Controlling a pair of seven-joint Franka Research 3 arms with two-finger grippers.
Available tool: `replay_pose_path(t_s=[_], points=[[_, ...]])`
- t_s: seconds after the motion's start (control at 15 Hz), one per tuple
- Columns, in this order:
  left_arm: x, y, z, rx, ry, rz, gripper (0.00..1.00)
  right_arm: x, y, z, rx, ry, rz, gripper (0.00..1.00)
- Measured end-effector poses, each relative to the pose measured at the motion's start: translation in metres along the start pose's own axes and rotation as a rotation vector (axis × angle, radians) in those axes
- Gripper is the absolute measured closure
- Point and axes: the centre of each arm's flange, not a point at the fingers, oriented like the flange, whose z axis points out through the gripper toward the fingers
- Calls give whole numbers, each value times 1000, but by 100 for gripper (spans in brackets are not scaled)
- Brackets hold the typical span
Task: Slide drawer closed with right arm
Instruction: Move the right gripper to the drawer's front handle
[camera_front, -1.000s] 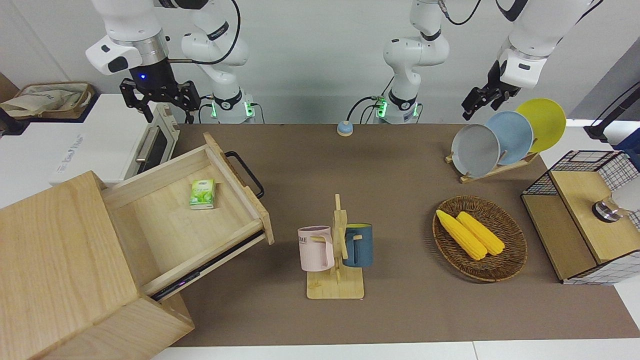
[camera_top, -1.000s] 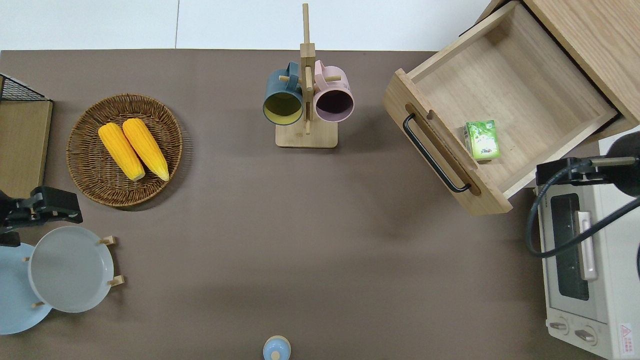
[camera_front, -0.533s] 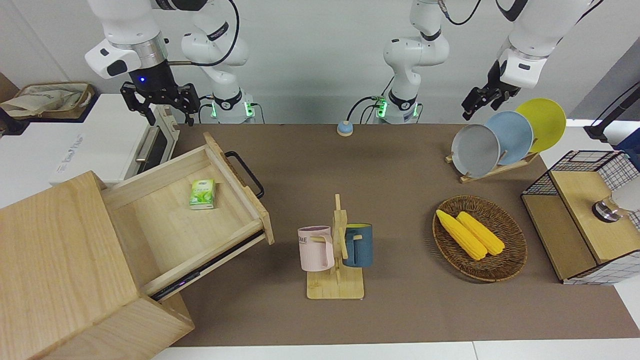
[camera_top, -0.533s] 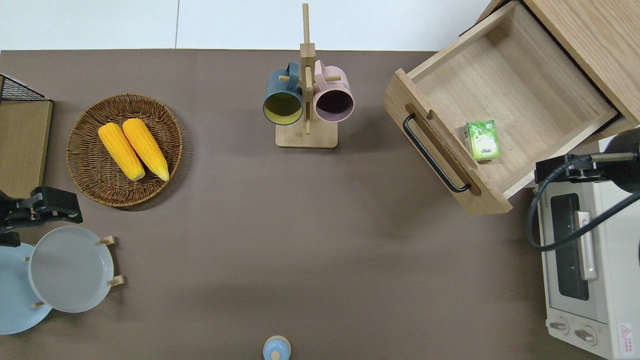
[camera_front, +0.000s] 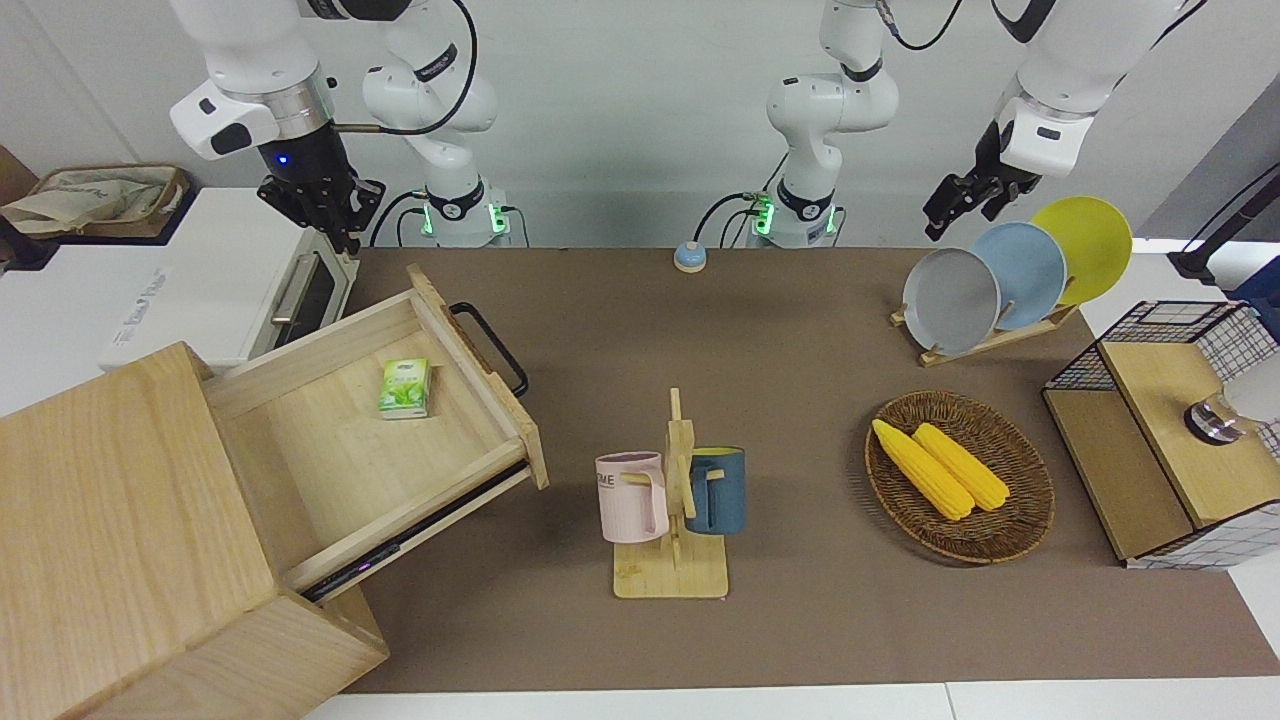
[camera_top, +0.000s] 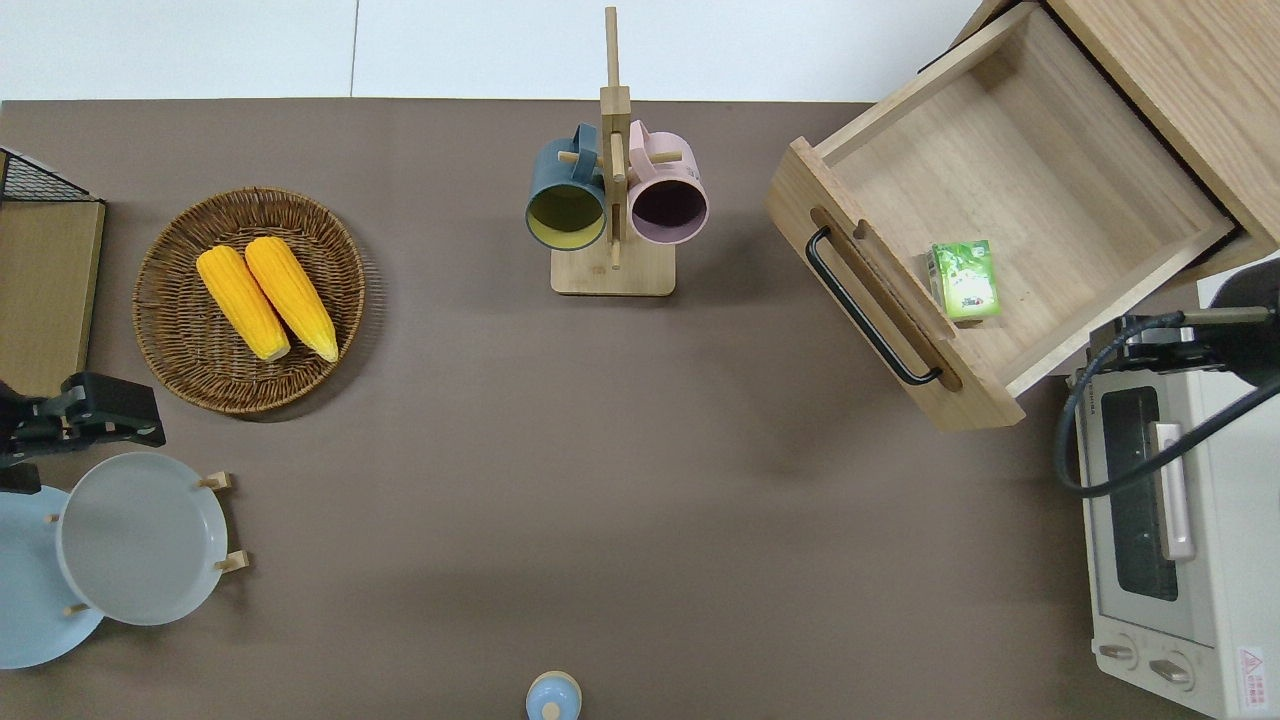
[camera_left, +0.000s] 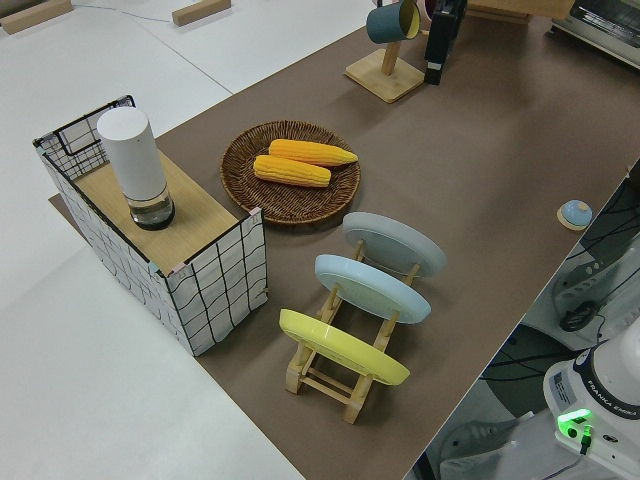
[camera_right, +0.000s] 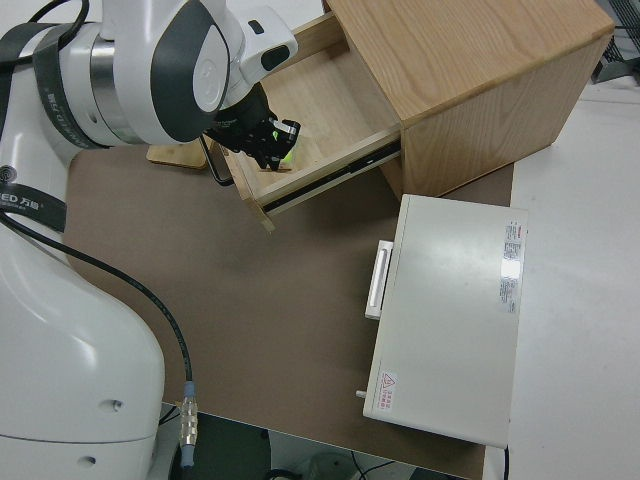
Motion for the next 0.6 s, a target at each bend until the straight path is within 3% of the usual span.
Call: replay_pose_path(t_s=[0.6], points=[[0, 0, 0, 0, 0, 0, 0, -15, -38, -3, 39, -73, 245, 99]])
